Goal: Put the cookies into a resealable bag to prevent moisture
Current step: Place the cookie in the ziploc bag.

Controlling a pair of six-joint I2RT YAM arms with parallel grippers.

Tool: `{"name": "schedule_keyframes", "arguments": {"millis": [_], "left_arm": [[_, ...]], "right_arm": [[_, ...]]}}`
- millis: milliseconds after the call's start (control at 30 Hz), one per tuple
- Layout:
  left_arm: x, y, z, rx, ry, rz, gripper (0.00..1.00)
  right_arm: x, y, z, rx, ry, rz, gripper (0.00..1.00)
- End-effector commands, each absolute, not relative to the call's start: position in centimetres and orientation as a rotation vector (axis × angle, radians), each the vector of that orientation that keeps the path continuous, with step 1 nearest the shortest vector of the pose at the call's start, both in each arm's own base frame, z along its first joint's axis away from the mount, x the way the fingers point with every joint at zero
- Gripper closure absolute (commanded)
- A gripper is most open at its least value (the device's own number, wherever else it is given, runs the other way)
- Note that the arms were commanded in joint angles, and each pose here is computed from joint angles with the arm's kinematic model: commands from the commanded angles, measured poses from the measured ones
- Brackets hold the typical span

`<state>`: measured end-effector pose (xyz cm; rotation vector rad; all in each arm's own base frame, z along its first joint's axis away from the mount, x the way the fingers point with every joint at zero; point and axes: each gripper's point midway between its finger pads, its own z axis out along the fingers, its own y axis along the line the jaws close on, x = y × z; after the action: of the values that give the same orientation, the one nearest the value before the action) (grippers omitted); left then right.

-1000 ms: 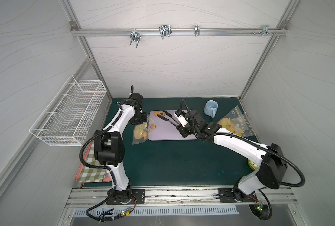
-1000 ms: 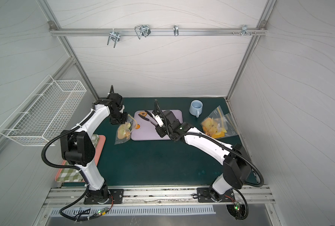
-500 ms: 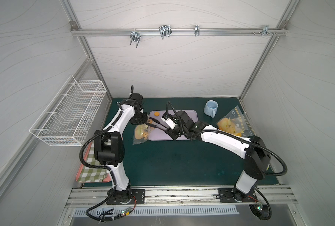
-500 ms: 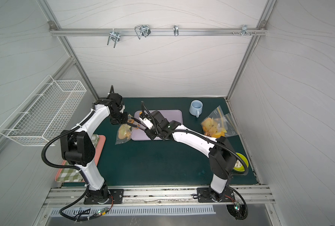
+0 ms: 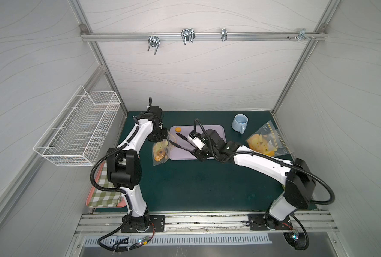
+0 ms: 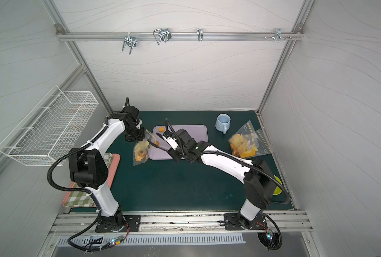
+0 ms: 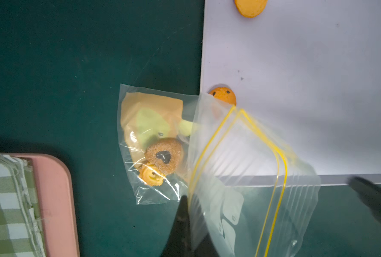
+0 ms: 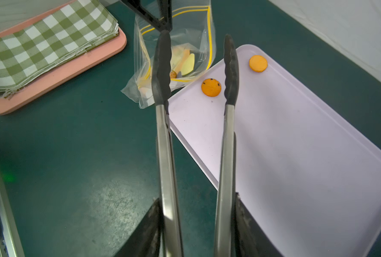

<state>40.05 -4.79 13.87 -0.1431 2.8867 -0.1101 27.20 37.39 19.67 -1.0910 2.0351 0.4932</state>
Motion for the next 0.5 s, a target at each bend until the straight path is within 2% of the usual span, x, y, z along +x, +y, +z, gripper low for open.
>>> {"name": "schedule_keyframes", "arguments": {"millis": [0, 200, 467], "left_arm": [[40.2, -3.5, 15.0, -0.171, 2.844, -0.037, 1.00], [40.2, -3.0, 15.7, -0.193, 2.815, -0.025, 1.00], [40.3, -3.3, 16.4, -0.180, 2.782, -0.055, 1.00]], "right_arm": [[28.1, 35.2, 24.5, -0.902, 1.934, 0.503, 0.51], [29.0, 32.3, 18.7, -0.882, 2.092, 0.430, 0.51], [30.1, 35.7, 13.2, -1.065, 2.179, 0.441, 0.52]]}}
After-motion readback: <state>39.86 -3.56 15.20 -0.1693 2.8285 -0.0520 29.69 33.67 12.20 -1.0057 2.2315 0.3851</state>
